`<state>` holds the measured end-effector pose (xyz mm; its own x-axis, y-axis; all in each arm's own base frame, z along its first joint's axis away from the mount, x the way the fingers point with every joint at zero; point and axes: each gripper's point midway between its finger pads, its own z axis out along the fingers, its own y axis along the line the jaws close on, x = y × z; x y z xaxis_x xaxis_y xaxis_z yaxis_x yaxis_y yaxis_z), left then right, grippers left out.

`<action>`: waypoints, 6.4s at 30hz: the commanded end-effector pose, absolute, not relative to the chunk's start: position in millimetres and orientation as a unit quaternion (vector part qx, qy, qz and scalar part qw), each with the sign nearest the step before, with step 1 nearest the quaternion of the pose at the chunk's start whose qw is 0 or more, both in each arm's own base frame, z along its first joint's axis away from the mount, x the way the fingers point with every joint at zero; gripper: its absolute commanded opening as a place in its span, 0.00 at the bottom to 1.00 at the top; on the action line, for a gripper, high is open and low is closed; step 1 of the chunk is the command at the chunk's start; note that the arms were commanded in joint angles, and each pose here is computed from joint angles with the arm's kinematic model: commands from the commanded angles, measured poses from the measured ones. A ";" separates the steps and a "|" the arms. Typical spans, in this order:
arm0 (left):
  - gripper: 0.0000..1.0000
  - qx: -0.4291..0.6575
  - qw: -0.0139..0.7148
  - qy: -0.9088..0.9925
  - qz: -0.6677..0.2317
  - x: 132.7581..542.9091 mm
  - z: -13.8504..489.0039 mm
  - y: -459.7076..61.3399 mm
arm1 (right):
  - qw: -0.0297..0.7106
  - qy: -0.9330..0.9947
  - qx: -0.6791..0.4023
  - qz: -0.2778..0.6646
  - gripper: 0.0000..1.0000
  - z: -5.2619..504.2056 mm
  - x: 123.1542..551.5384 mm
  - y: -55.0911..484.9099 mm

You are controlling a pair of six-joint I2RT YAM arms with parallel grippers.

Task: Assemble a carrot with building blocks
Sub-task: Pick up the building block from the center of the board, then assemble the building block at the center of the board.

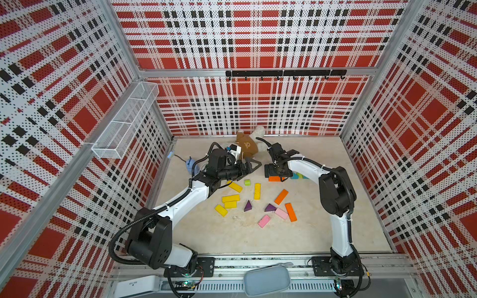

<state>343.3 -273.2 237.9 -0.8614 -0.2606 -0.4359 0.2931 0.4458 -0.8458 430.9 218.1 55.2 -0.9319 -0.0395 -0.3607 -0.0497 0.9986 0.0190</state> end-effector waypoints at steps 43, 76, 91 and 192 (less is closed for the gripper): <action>0.99 0.022 0.252 0.807 -0.533 339.3 233.3 -284.9 | 0.154 0.988 -0.007 0.010 0.85 8.0 424.6 210.1; 1.00 0.040 0.241 0.806 -0.539 329.6 232.2 -297.2 | 0.224 0.974 0.016 -0.030 0.83 80.8 384.1 85.9; 0.99 0.046 0.240 0.806 -0.540 328.0 232.0 -299.9 | 0.201 0.979 -0.038 -0.005 0.83 38.5 398.7 80.9; 1.00 0.069 0.222 0.807 -0.543 314.9 225.6 -317.1 | 0.135 0.987 0.040 -0.082 0.88 32.4 391.3 34.9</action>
<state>315.6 -313.2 217.1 -0.9033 -0.1368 -0.4066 0.3191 0.4193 -0.8499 386.5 43.0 32.3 -0.9596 0.0670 -0.2732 0.0995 0.9893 -0.1070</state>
